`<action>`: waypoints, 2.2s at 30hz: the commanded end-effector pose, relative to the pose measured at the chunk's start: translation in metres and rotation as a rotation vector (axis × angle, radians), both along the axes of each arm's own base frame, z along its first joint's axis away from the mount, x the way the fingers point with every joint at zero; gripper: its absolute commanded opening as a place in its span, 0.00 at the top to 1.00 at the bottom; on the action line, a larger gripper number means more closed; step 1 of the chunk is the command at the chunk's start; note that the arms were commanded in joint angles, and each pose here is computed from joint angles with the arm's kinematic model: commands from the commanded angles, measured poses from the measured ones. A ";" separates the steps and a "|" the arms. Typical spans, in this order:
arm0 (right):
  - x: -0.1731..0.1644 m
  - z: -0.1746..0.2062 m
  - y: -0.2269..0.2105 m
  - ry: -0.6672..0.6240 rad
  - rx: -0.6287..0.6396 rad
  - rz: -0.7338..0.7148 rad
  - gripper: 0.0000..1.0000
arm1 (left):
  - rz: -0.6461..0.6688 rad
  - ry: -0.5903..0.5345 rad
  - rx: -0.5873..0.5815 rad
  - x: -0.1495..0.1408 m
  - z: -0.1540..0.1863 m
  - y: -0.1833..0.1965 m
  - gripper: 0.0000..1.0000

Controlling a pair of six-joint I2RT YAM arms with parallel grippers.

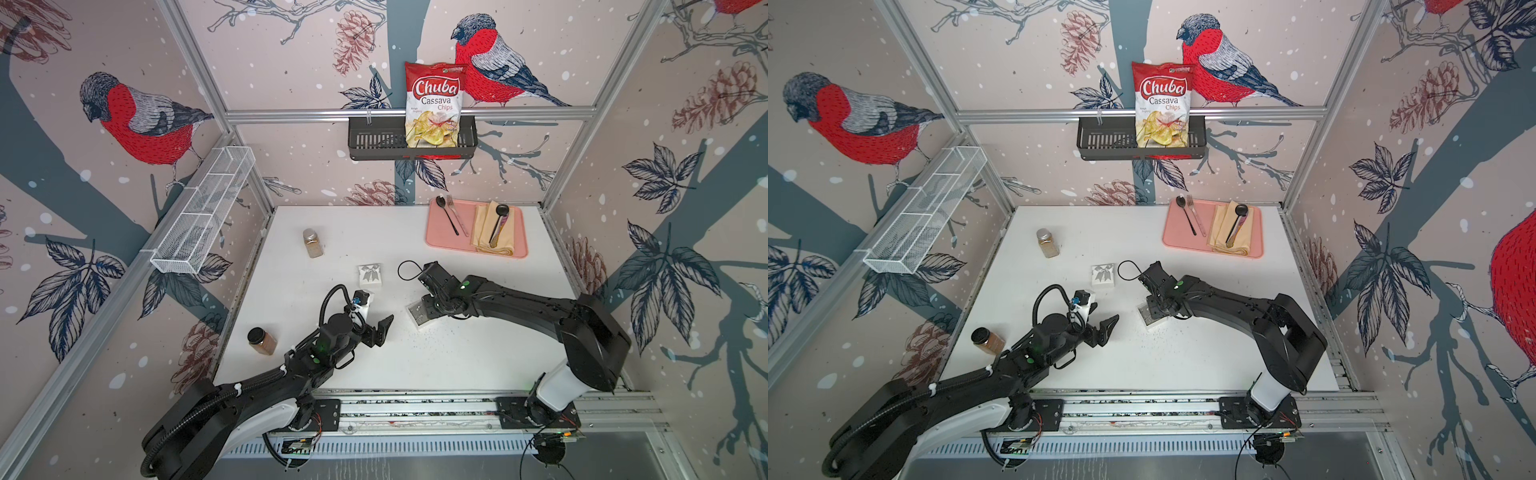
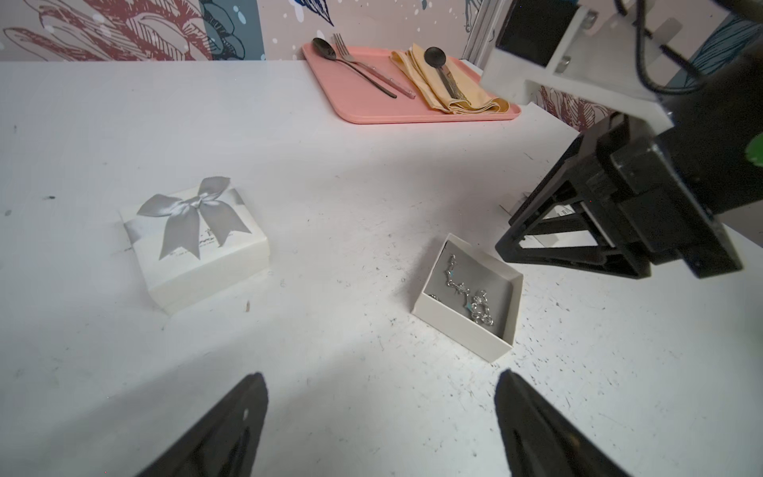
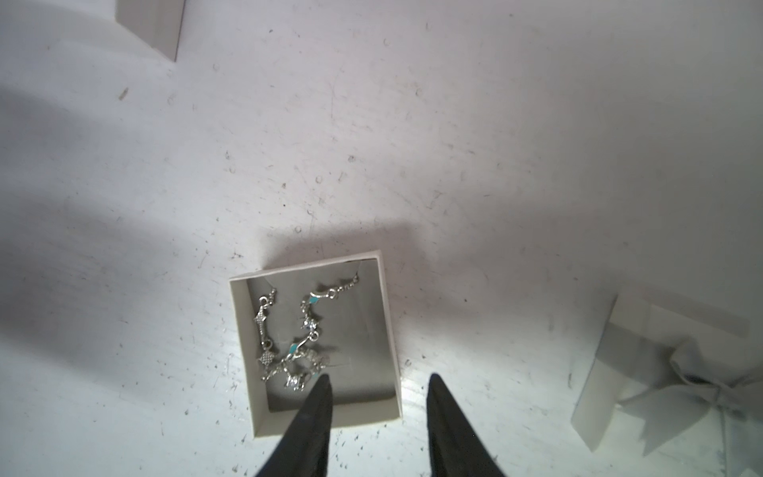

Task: Take the necklace out of the lift-off lid jewelry box
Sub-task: Place the jewelry box at the center of the board, then take out the inner lining from the jewelry box.

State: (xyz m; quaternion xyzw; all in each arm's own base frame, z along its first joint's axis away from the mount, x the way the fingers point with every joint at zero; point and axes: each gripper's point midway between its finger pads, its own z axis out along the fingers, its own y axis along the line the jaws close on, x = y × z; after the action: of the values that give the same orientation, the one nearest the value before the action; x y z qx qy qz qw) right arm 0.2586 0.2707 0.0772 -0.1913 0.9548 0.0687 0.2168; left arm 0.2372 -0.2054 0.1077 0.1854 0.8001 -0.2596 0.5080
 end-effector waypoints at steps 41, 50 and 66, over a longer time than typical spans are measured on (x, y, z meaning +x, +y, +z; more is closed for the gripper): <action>-0.015 -0.016 0.029 0.119 -0.018 0.011 0.68 | -0.068 0.464 -0.183 0.018 -0.044 -0.049 0.61; -0.010 -0.037 0.024 0.120 -0.115 0.046 0.61 | -0.081 0.531 -0.200 0.011 -0.048 -0.073 0.64; -0.016 -0.059 0.021 0.149 -0.174 0.067 0.56 | -0.045 0.611 -0.148 0.020 -0.068 -0.078 0.65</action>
State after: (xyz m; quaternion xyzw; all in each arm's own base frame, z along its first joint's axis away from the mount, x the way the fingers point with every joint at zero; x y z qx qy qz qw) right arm 0.2452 0.2978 0.0218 -0.2274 0.9646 0.0241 0.1318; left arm 0.2554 -0.2833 0.0404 0.0862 0.8885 -0.3725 0.2537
